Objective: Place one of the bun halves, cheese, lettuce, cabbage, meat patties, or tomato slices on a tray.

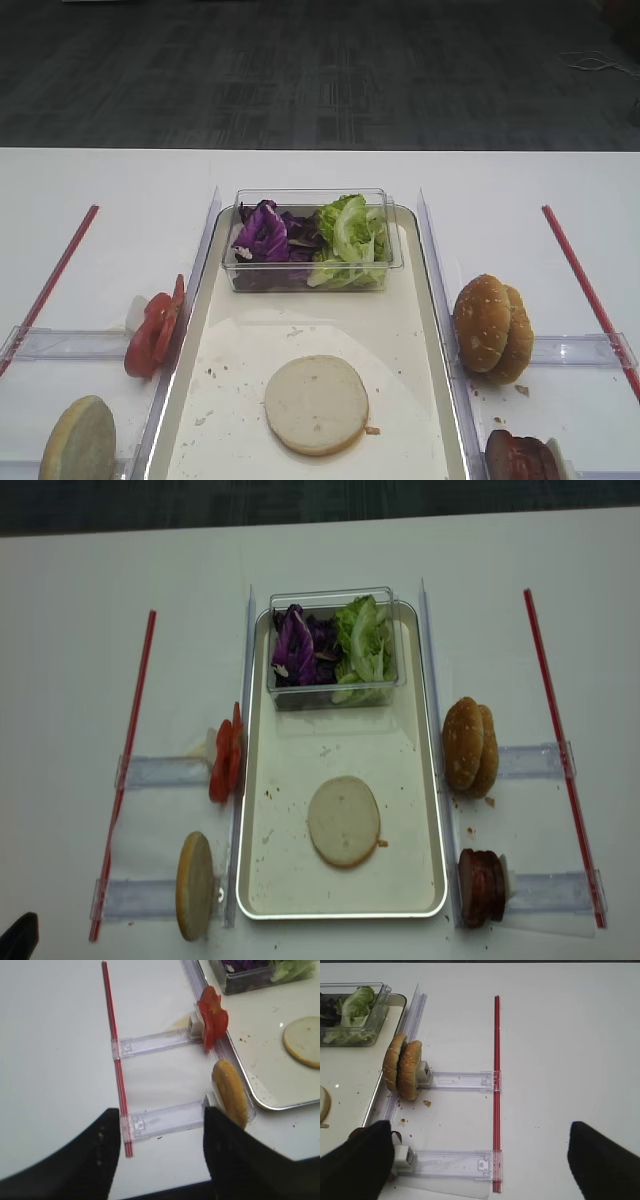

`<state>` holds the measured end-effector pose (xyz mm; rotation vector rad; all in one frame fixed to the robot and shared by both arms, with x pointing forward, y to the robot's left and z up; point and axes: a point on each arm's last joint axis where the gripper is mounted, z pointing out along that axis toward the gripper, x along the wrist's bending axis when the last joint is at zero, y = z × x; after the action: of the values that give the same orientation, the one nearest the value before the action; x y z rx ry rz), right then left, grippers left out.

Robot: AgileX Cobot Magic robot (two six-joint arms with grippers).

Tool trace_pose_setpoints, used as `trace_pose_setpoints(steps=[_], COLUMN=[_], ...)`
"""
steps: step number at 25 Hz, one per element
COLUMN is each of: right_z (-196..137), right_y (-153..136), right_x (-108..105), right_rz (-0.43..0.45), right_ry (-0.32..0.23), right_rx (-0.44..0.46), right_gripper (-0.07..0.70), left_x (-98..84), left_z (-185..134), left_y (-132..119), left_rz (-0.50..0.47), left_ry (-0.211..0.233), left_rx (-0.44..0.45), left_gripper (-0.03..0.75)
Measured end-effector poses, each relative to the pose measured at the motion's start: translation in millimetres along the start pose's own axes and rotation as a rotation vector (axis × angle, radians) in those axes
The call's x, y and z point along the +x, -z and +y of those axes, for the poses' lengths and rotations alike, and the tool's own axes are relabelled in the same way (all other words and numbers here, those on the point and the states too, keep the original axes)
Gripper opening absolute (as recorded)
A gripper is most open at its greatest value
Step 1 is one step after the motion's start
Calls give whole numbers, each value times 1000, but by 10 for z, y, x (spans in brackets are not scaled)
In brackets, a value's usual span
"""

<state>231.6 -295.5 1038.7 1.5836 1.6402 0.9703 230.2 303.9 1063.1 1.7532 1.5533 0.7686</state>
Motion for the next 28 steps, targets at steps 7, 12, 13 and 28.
trace_pose_setpoints(steps=[7, 12, 13, 28], right_z=[0, 0, 0, -1], right_y=[0, 0, 0, -4], right_x=[0, 0, 0, 0], right_rz=[0, 0, 0, 0], right_ry=[6, 0, 0, 6], right_rx=[0, 0, 0, 0], right_gripper=[692, 692, 692, 692], left_x=[1, 0, 0, 0], left_z=[-170, -211, -209, -207], left_y=[-55, -126, -126, -126], left_rz=[0, 0, 0, 0], left_ry=[1, 1, 1, 1], left_rx=[-76, -54, -56, -58], left_gripper=[382, 382, 382, 382])
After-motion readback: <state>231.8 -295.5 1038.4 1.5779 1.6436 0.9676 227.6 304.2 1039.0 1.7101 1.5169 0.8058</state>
